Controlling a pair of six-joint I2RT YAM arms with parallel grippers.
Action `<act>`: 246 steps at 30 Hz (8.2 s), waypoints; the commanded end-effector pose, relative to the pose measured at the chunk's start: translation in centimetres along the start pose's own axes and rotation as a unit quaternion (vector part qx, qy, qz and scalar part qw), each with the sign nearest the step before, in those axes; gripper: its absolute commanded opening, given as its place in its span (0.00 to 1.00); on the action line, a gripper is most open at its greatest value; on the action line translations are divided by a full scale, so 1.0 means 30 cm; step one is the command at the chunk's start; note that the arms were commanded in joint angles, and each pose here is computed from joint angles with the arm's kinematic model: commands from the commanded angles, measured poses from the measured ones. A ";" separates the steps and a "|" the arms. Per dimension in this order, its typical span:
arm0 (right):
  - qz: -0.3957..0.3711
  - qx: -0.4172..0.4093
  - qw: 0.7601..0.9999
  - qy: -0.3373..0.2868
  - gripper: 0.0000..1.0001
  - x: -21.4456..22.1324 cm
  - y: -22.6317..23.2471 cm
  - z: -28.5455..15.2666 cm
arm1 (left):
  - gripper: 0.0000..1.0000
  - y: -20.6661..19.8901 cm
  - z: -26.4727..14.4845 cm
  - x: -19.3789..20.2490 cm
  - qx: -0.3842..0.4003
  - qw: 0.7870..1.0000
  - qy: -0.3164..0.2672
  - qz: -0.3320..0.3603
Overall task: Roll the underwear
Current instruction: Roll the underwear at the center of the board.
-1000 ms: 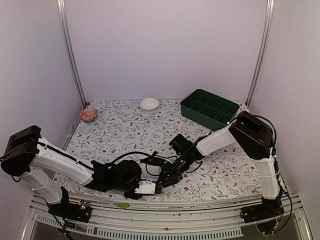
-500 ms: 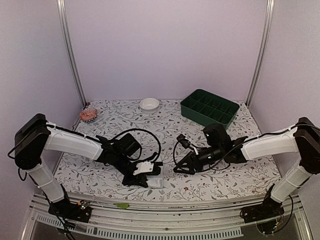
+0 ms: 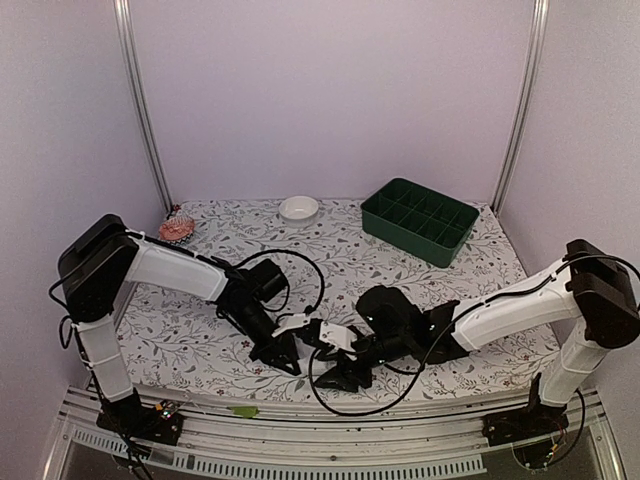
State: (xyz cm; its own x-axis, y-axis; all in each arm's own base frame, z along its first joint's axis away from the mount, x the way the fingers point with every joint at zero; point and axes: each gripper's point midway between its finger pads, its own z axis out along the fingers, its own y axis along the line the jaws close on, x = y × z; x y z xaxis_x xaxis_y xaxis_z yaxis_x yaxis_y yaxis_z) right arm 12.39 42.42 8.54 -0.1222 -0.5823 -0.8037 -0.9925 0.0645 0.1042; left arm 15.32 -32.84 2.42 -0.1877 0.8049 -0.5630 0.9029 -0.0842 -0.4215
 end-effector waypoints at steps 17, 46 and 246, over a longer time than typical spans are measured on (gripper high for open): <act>-0.109 0.047 0.991 0.059 0.51 0.091 -0.103 0.173 | 0.00 0.012 -0.005 0.034 0.010 1.000 0.005 -0.029; 0.319 -0.208 0.917 0.117 0.00 0.184 -0.081 0.204 | 0.48 -0.060 -0.439 -0.056 -0.306 0.933 -0.175 0.077; 0.019 -0.042 0.992 0.113 0.00 0.132 -0.079 0.149 | 0.41 0.164 -0.156 -0.030 -0.170 0.985 0.000 -0.019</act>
State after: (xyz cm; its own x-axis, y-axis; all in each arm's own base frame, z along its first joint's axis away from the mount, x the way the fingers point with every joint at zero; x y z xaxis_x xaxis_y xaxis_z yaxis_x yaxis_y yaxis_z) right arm 16.56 43.66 4.47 -0.0470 -0.7135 -0.6990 -0.9983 0.0574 0.0085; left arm 18.33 -32.40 2.35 -0.2055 0.8391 -0.5037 0.9459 0.0383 -0.3221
